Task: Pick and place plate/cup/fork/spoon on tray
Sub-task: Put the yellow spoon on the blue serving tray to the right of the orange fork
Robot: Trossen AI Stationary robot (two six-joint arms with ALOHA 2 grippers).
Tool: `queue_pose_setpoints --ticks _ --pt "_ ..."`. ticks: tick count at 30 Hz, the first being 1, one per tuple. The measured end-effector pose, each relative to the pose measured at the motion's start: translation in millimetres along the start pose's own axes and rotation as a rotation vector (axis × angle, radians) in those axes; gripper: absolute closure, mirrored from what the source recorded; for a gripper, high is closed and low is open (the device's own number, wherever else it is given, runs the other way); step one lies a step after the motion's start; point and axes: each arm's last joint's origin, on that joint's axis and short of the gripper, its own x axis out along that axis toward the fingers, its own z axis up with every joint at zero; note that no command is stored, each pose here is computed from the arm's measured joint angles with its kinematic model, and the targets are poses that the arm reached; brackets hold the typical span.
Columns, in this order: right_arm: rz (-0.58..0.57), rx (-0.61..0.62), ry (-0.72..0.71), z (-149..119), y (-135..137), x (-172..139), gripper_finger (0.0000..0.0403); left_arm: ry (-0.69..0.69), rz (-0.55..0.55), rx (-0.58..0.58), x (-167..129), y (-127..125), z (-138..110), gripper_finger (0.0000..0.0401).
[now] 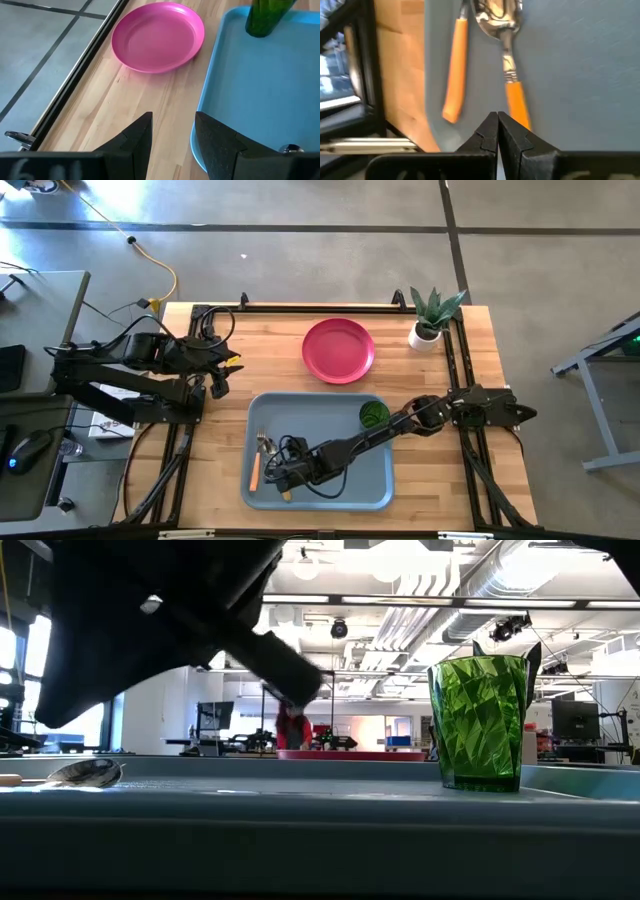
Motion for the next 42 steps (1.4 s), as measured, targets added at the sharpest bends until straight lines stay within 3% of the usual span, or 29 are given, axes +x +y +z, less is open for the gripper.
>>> queue_pose_setpoints --ticks 7,15,20,30,35,42 --pt "-0.01 -0.102 0.056 10 2 2 0.0403 0.0 0.0 -0.001 0 0 0 0.0261" --pt "0.015 -0.176 -0.012 63 12 12 0.0403 0.0 0.0 -0.001 0 0 0 0.0261" --pt "0.027 -0.238 0.012 82 15 14 0.0403 0.0 0.0 -0.002 0 0 0 0.0261" --pt "0.003 -0.299 0.061 83 8 24 0.0403 -0.001 -0.001 -0.034 0 0 0 0.0261" --pt "0.033 -0.295 0.08 84 8 30 0.0403 -0.001 -0.001 -0.039 0 0 0 0.0261" --pt "-0.014 -0.288 0.086 90 4 32 0.0403 -0.001 0.005 -0.044 0 0 0 0.0261"
